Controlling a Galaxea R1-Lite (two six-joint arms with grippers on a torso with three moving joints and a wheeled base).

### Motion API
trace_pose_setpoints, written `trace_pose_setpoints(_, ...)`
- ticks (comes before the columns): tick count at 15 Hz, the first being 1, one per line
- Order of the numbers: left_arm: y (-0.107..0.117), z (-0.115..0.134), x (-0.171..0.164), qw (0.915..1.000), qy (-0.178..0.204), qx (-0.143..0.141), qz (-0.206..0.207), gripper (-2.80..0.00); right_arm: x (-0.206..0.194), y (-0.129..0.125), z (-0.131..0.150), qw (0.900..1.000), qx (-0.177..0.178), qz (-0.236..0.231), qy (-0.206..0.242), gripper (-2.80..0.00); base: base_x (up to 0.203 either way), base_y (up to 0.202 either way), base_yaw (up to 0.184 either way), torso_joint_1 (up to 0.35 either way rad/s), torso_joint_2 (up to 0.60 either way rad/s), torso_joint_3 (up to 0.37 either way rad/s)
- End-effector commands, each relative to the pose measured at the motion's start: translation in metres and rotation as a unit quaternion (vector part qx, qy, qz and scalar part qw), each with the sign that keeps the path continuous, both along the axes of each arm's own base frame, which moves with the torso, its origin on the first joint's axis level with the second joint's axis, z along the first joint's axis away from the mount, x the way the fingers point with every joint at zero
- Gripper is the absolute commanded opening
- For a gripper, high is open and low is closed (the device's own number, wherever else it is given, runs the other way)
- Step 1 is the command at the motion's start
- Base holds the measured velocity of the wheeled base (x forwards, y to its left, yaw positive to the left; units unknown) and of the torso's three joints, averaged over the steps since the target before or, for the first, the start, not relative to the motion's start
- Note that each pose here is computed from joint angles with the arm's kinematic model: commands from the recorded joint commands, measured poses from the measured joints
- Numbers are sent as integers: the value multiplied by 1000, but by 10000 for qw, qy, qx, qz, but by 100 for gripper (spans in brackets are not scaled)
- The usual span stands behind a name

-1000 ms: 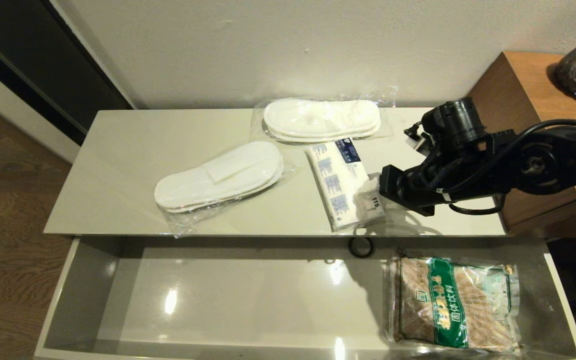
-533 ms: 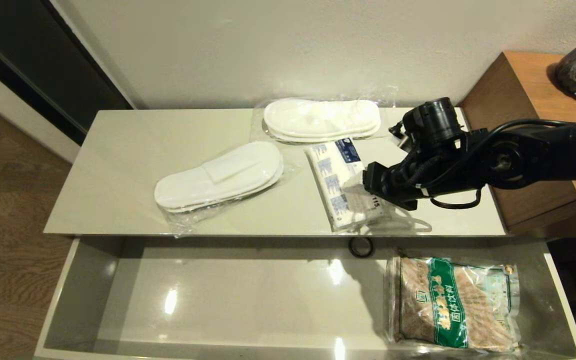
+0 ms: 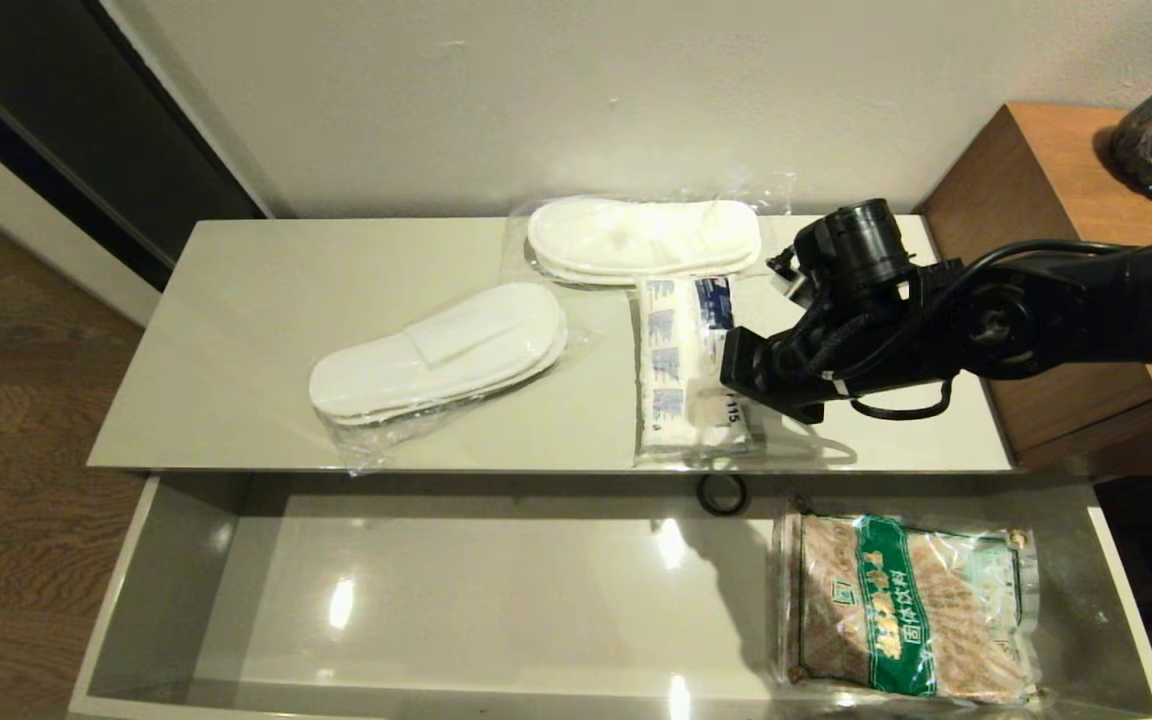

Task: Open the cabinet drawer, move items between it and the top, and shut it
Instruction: Pick up the tissue on the table, then put the tissue in the drawer

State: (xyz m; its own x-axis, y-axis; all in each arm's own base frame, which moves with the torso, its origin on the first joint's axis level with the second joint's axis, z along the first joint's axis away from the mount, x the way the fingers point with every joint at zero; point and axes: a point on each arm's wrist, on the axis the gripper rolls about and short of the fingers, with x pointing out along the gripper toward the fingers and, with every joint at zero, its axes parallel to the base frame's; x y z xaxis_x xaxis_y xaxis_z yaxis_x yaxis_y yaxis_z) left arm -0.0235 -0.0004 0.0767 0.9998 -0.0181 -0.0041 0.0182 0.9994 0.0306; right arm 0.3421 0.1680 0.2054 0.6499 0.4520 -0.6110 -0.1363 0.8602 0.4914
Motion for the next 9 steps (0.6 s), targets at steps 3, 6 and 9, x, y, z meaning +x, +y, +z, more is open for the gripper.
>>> trace_pose_setpoints(3,0,0,0,10000,-5,8,-2,-280,-26,-12,31,9999,98,-28,-123,-280,0,0,0,0,0,0)
trace_pose_setpoints(6,0,0,0,10000,-5,16,-2,-280,-71,-33,55,9999,90,-55,-26,-280,0,0,0,0,0,0)
trace_pose_setpoints(9,0,0,0,10000,-10,23,1,-280,-126,-53,47,9994,-67,34,341,-280,0,0,0,0,0,0)
